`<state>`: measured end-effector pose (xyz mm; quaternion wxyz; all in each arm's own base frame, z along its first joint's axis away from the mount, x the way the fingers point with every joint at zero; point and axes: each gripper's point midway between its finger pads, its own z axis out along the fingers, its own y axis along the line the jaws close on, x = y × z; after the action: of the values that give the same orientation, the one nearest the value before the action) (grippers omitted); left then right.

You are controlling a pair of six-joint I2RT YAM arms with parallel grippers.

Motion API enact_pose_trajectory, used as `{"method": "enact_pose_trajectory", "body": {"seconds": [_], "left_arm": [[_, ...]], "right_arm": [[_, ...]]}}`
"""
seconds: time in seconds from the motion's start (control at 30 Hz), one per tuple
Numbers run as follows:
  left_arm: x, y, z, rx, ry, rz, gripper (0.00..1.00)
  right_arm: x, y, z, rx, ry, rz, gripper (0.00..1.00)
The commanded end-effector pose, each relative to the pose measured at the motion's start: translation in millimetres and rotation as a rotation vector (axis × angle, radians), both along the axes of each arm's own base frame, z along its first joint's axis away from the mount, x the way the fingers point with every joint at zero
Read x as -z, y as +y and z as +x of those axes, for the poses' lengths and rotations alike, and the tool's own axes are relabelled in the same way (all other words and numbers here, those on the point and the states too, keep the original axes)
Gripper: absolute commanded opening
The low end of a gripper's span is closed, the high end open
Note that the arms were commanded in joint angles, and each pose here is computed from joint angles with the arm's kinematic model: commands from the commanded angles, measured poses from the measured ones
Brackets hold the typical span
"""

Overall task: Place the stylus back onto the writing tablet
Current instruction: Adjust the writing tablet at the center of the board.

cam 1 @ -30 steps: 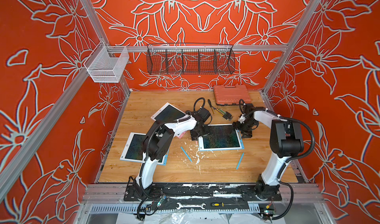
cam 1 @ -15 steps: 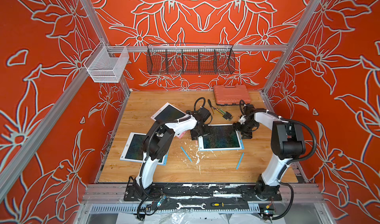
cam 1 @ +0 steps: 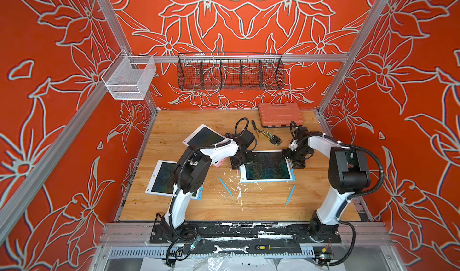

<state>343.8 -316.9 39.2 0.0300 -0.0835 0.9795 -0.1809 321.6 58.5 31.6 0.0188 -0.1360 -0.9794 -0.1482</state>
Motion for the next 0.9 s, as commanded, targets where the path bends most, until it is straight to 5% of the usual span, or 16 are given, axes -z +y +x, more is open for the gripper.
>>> {"method": "enact_pose_trajectory", "body": {"seconds": [0.0, 0.87], "left_arm": [[27.5, 13.5, -1.1, -0.004, 0.035, 0.066, 0.97], [-31.0, 10.7, 10.8, 0.003, -0.045, 0.026, 0.97]], "right_arm": [[8.4, 0.4, -17.3, -0.002, 0.089, -0.013, 0.86], [-35.1, -8.3, 2.4, -0.024, -0.022, -0.060, 0.88]]}}
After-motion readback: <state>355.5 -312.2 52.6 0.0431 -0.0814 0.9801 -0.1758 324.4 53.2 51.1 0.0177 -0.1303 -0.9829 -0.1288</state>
